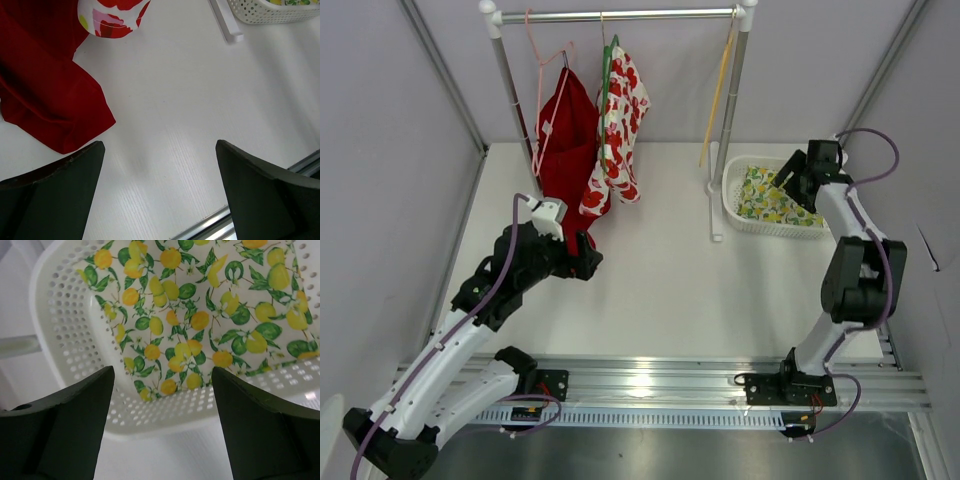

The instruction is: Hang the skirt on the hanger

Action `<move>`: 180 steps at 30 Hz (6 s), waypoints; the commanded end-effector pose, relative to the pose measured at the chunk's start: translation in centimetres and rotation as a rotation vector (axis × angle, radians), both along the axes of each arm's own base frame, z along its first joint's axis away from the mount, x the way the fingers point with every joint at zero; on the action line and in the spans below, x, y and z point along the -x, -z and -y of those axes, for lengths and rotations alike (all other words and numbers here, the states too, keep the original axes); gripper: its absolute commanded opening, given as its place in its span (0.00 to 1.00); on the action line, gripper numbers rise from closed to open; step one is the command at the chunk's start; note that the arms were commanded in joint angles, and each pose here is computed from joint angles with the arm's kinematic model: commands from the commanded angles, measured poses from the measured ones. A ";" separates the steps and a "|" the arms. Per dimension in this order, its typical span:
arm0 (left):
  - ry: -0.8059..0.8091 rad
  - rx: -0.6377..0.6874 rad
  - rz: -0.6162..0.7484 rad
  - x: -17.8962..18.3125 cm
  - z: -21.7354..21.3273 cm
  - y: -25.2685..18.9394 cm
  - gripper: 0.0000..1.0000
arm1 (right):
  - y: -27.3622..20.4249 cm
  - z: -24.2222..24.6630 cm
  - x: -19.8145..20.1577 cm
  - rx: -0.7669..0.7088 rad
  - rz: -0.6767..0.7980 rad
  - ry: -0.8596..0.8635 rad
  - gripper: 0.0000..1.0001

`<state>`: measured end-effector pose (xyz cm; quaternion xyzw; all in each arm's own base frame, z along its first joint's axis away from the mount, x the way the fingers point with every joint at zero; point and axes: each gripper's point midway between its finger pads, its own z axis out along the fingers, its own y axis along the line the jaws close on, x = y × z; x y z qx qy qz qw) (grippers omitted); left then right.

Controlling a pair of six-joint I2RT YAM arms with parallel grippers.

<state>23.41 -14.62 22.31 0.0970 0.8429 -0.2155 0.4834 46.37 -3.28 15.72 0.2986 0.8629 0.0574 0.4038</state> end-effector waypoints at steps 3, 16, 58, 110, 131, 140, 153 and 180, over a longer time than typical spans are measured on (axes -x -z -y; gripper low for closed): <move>0.022 0.017 0.047 -0.3 0.3 -1.0 0.99 | 1.7 2.7 -4.2 0.027 -0.064 0.083 0.86; 0.037 -0.001 0.025 -0.7 0.7 0.0 1.00 | 10.9 7.1 -4.5 0.034 -0.262 0.216 0.88; 0.056 0.046 0.054 0.1 0.9 -1.4 0.99 | -26.0 -8.8 10.4 -0.030 0.563 -0.122 0.00; -0.119 0.246 -0.306 0.0 3.0 9.6 0.96 | 0.3 -22.6 20.0 0.168 -0.112 -0.644 0.64; -0.248 0.255 -0.413 -4.8 5.9 14.8 0.83 | -0.8 -18.6 19.9 0.193 -0.072 -0.563 0.67; -0.323 0.398 -0.444 -5.7 7.2 14.6 0.76 | 0.2 -18.7 19.9 0.185 -0.083 -0.584 0.67; -0.384 0.339 -0.494 -5.7 8.1 16.4 0.52 | 0.3 -18.4 19.1 0.148 -0.072 -0.595 0.67; 0.432 0.104 0.040 -2.8 15.6 -14.5 0.00 | -4.8 -18.3 14.2 -0.200 0.080 -0.646 0.60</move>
